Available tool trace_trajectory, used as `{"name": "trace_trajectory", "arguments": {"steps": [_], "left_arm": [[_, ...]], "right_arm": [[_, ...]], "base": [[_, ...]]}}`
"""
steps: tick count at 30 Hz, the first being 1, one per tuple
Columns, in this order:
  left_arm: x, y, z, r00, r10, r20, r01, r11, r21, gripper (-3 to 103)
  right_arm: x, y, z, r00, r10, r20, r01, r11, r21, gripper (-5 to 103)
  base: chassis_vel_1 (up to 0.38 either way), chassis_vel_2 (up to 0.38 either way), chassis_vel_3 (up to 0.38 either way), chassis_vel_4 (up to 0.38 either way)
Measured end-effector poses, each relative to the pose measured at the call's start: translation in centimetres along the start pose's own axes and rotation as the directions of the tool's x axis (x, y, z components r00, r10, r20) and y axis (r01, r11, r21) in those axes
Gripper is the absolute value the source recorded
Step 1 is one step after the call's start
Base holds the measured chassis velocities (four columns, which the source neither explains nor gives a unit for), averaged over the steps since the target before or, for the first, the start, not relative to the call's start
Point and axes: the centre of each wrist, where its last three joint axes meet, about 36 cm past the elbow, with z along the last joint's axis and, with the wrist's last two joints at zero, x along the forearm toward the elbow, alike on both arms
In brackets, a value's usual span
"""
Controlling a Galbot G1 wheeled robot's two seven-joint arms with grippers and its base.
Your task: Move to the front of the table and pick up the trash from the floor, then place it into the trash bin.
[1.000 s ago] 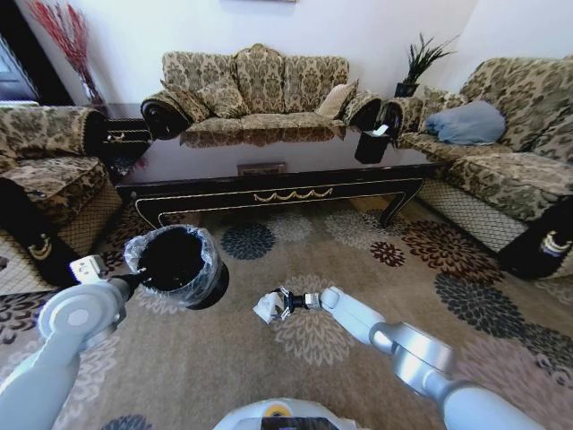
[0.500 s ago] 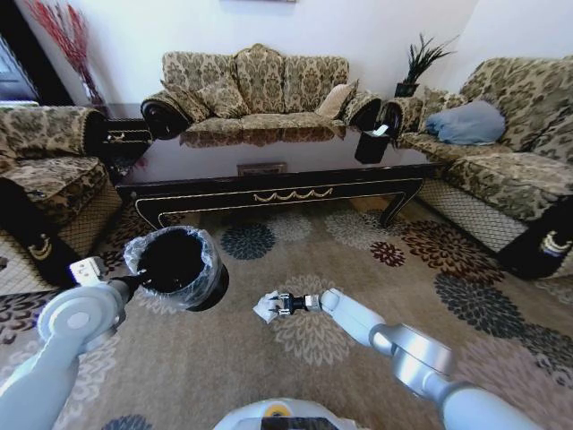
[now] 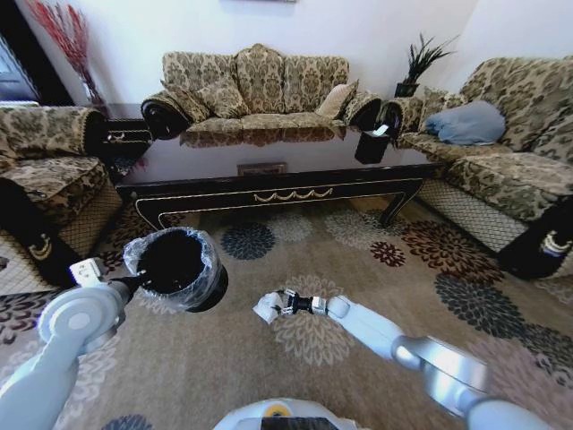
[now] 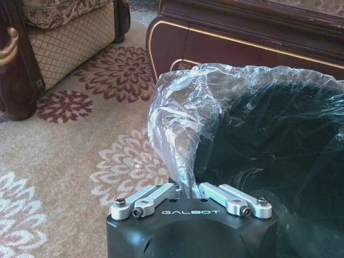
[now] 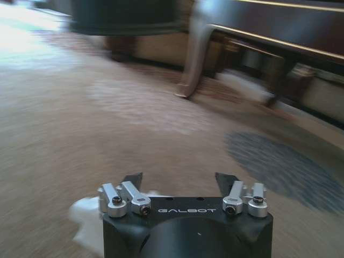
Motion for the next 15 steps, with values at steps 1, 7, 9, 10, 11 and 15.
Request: {"name": "trace_trajectory", "arguments": {"steps": [1, 7, 9, 10, 11, 15], "left_arm": [[0.0, 0.0, 0.0, 1.000, -0.001, -0.001, 0.001, 1.000, 0.000, 2], [0.0, 0.1, 0.2, 1.000, -0.006, -0.003, 0.006, 1.000, -0.003, 2], [0.0, 0.1, 0.3, 1.000, -0.008, -0.004, 0.008, 1.000, -0.004, 2], [0.0, 0.1, 0.3, 1.000, -0.008, -0.004, 0.008, 1.000, -0.004, 2], [0.0, 0.1, 0.3, 1.000, -0.008, -0.004, 0.008, 1.000, -0.004, 2], [0.0, 0.1, 0.4, 1.000, -0.010, -0.004, 0.010, 1.000, -0.005, 2]], "right_arm": [[-0.1, 0.5, -0.5, 0.999, 0.046, -0.017, -0.046, 0.998, -0.033, 84], [-0.9, 2.9, -2.6, 0.965, 0.224, -0.136, -0.243, 0.960, -0.136, 97], [-2.4, 5.1, -4.6, 0.910, 0.336, -0.242, -0.388, 0.896, -0.215, 100], [-2.4, 5.1, -4.6, 0.910, 0.336, -0.242, -0.388, 0.896, -0.215, 100], [-3.0, 5.8, -5.3, 0.888, 0.363, -0.283, -0.432, 0.869, -0.242, 100], [-4.6, 7.7, -7.2, 0.832, 0.392, -0.392, -0.521, 0.796, -0.308, 100]], "base": [[0.000, 0.000, 0.000, 0.000], [0.000, 0.000, 0.000, 0.000], [0.000, 0.000, 0.000, 0.000], [0.000, 0.000, 0.000, 0.000], [0.000, 0.000, 0.000, 0.000], [0.000, 0.000, 0.000, 0.000]]}}
